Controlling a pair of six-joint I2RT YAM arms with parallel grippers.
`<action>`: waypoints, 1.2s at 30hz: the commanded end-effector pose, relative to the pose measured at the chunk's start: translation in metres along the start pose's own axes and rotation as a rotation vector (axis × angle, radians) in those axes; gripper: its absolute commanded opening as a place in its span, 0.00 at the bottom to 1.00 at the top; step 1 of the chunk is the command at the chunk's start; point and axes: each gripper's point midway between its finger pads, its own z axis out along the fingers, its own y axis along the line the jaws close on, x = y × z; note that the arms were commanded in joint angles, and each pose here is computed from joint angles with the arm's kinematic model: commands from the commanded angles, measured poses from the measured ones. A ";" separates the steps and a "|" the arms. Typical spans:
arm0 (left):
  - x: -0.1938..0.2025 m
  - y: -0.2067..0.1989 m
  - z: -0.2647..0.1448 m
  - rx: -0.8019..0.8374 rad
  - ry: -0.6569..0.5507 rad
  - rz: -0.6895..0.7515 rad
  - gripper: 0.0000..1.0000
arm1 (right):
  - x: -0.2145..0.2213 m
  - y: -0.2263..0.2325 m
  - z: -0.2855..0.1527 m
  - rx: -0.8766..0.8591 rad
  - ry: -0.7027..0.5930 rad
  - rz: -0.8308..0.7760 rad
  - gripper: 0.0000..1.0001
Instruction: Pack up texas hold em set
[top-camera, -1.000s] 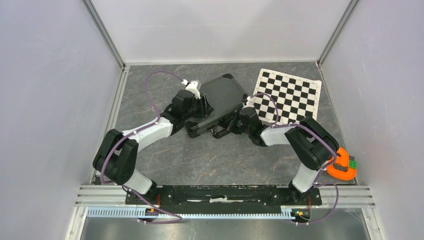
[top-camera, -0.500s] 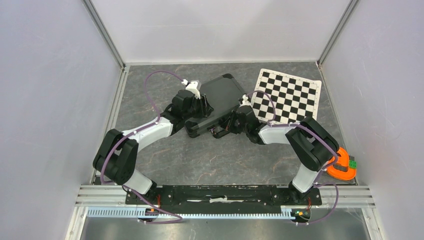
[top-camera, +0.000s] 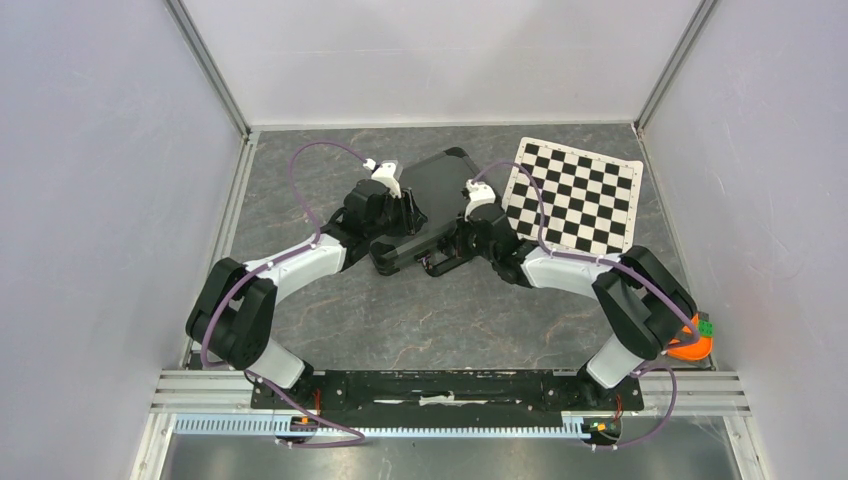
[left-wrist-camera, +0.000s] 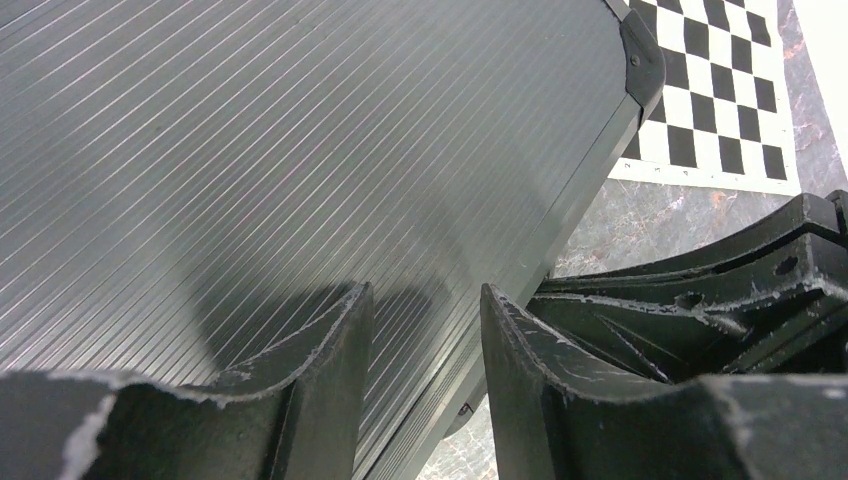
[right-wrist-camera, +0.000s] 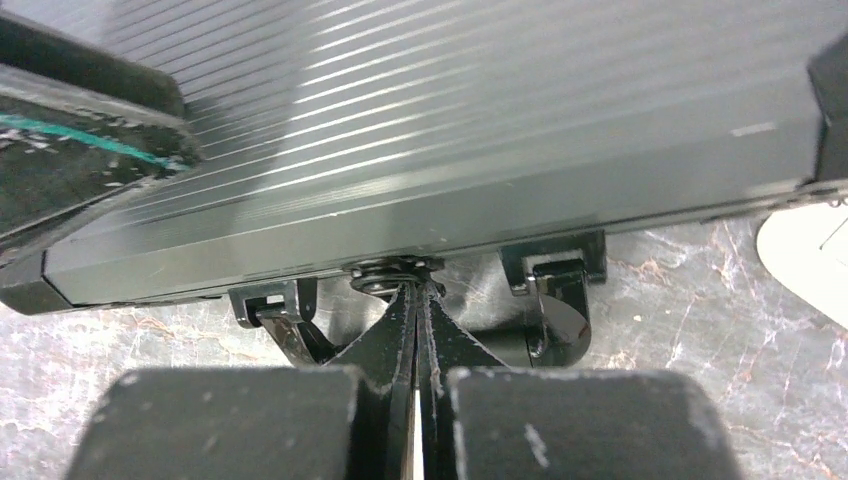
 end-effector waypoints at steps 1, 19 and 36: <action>0.081 0.040 -0.007 -0.135 0.275 0.034 0.51 | -0.008 0.009 0.007 -0.005 -0.013 -0.143 0.00; 0.082 0.040 -0.007 -0.135 0.278 0.034 0.51 | 0.037 -0.005 0.025 0.062 0.042 -0.176 0.00; 0.084 0.041 -0.006 -0.138 0.287 0.033 0.51 | 0.069 -0.029 0.027 0.143 0.108 -0.172 0.00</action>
